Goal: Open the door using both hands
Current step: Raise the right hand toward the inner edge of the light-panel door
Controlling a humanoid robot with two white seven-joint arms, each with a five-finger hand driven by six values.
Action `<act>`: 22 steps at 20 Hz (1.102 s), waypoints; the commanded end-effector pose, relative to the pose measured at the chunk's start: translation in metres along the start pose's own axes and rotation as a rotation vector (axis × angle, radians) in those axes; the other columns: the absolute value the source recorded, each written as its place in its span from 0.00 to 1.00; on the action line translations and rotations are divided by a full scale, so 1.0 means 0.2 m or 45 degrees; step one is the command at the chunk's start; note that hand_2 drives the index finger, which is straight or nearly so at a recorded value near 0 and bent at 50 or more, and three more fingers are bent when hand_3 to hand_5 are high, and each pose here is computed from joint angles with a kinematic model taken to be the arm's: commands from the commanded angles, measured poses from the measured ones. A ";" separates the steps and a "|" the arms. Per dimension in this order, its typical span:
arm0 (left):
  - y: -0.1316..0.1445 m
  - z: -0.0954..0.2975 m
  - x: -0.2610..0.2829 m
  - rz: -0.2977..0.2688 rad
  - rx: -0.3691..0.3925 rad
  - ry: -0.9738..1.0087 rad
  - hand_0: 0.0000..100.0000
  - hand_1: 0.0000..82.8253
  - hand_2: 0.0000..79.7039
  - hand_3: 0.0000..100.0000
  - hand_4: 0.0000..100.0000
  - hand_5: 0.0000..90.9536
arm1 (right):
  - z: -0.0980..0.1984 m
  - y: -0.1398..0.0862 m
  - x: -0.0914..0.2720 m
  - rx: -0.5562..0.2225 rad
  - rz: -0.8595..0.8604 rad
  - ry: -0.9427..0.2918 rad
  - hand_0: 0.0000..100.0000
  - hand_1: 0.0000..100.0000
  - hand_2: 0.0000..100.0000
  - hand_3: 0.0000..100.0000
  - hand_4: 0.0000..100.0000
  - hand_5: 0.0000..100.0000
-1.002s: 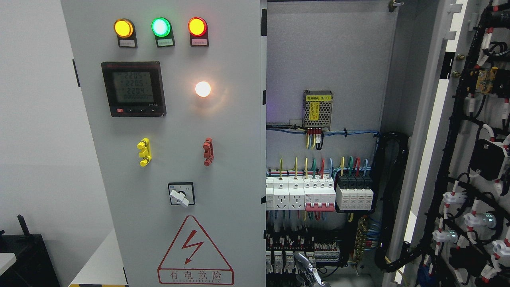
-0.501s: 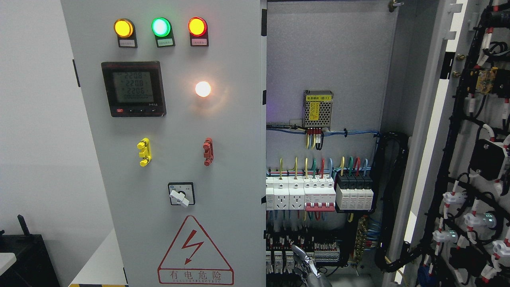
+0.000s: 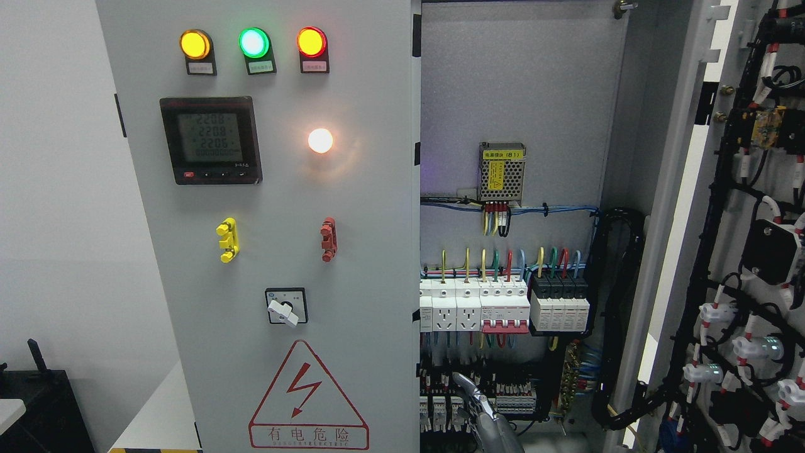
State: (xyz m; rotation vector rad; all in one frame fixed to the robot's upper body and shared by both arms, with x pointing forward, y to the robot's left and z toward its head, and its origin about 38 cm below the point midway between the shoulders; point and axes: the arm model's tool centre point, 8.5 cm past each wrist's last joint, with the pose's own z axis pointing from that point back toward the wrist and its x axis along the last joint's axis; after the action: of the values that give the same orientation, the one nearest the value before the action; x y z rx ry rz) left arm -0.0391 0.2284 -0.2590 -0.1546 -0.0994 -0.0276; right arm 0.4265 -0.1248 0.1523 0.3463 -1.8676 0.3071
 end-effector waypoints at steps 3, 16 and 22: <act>0.00 0.00 0.00 0.001 -0.005 0.000 0.00 0.00 0.00 0.00 0.04 0.00 | -0.03 -0.03 -0.04 0.011 -0.006 0.044 0.00 0.00 0.00 0.00 0.00 0.00; 0.00 0.00 0.00 -0.001 -0.005 0.000 0.00 0.00 0.00 0.00 0.04 0.00 | -0.13 -0.01 0.02 0.060 0.028 0.024 0.00 0.00 0.00 0.00 0.00 0.00; 0.00 0.00 0.00 0.001 -0.006 0.000 0.00 0.00 0.00 0.00 0.04 0.00 | -0.13 -0.01 0.01 0.084 0.046 0.037 0.00 0.00 0.00 0.00 0.00 0.00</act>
State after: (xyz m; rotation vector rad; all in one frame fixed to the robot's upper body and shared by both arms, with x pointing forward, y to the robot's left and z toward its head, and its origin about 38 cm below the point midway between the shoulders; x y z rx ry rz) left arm -0.0392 0.2280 -0.2589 -0.1586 -0.0993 -0.0278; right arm 0.4465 -0.1122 0.1678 0.3743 -1.8623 0.3467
